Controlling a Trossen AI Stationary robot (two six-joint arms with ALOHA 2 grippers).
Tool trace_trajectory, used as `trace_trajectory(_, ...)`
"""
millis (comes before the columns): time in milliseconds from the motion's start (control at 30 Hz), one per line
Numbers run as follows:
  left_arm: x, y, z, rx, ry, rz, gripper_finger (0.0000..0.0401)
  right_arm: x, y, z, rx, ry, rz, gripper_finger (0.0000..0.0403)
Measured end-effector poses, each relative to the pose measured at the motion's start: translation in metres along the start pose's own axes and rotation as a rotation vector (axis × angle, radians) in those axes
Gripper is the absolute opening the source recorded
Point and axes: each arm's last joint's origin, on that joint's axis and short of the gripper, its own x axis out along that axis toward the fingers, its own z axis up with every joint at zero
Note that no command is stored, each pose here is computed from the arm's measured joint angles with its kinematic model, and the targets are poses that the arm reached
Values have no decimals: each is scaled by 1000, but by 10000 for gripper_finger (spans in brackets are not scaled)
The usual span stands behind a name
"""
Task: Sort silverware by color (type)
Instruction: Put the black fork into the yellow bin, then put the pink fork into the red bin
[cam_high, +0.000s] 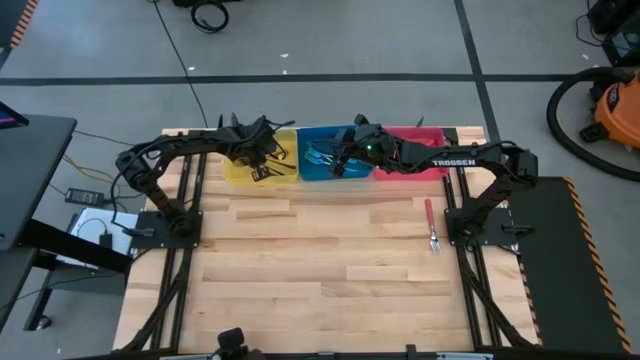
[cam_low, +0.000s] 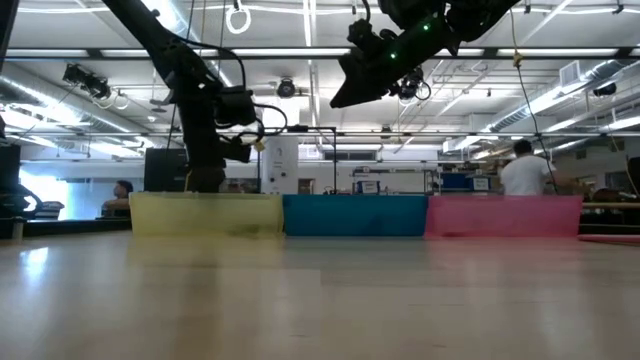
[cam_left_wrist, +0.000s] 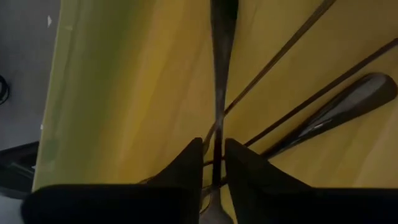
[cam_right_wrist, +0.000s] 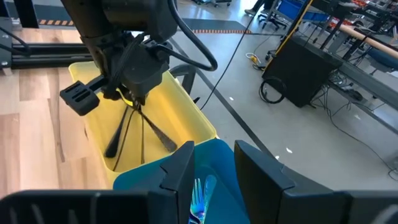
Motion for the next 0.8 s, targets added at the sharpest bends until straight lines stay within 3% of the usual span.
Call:
trace_trajectory(267, 1, -1, 2, -21, -13, 4, 110, -2, -1, -1, -65, 29, -28, 123)
trace_trajectory(467, -7, -4, 10, -47, -87, 21, 119, -24, -10, 0, -112, 127, -115, 123)
trace_trajectory(800, -49, -20, 36, -62, -384, 63, 119, -86, -24, 11, 52, 170, -107, 122)
